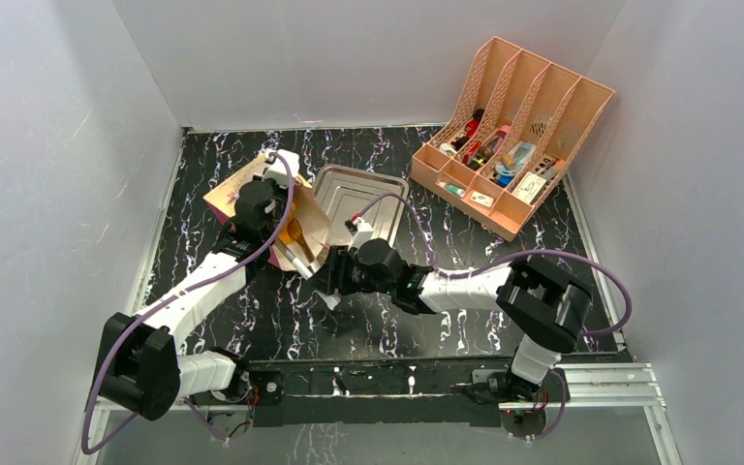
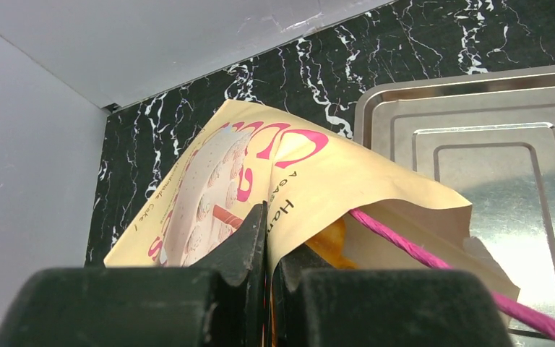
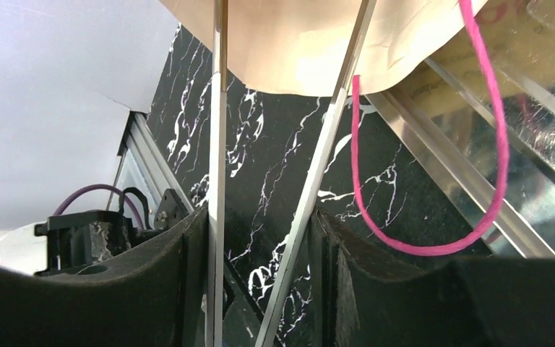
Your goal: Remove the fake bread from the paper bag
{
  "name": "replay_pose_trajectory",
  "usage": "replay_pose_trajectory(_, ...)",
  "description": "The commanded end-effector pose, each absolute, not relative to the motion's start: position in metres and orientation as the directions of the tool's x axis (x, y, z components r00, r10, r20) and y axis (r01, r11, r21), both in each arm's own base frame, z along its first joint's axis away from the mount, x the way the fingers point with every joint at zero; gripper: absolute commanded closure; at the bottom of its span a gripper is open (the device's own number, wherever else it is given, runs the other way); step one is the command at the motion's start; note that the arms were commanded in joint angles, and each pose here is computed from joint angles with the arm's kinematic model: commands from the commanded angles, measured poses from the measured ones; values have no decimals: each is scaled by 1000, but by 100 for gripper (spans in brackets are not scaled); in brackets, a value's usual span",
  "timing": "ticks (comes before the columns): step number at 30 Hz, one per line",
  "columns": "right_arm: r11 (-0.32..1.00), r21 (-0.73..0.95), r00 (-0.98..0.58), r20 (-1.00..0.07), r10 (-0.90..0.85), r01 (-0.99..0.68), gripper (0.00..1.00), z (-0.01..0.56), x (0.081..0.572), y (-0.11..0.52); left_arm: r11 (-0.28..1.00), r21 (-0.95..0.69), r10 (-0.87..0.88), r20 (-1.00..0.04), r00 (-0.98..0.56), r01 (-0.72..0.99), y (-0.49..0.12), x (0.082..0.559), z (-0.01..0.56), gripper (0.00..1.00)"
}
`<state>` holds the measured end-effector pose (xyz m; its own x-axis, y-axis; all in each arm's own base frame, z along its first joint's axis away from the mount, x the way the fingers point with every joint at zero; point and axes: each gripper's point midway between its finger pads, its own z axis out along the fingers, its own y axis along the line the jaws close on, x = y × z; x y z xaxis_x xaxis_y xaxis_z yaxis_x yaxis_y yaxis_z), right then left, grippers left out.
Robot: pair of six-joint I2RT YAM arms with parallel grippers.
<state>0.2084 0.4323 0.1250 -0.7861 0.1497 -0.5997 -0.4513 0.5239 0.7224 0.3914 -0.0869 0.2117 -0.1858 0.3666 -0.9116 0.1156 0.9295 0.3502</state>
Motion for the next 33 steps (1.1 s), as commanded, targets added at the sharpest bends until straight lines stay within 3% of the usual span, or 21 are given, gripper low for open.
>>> replay_pose_trajectory(1,479,716,-710,-662,238,-508,72,147,225,438,931,334,358,-917,-176,149,-98,386,212,100)
replay_pose_trajectory(14,630,614,-719,-684,124,-476,63,56,231,424,882,422,461,-865,-198,211,-119,374,176,100)
replay_pose_trajectory(33,806,412,-677,-736,19,-426,60,12,244,417,862,461,502,-837,-218,212,-126,368,161,100)
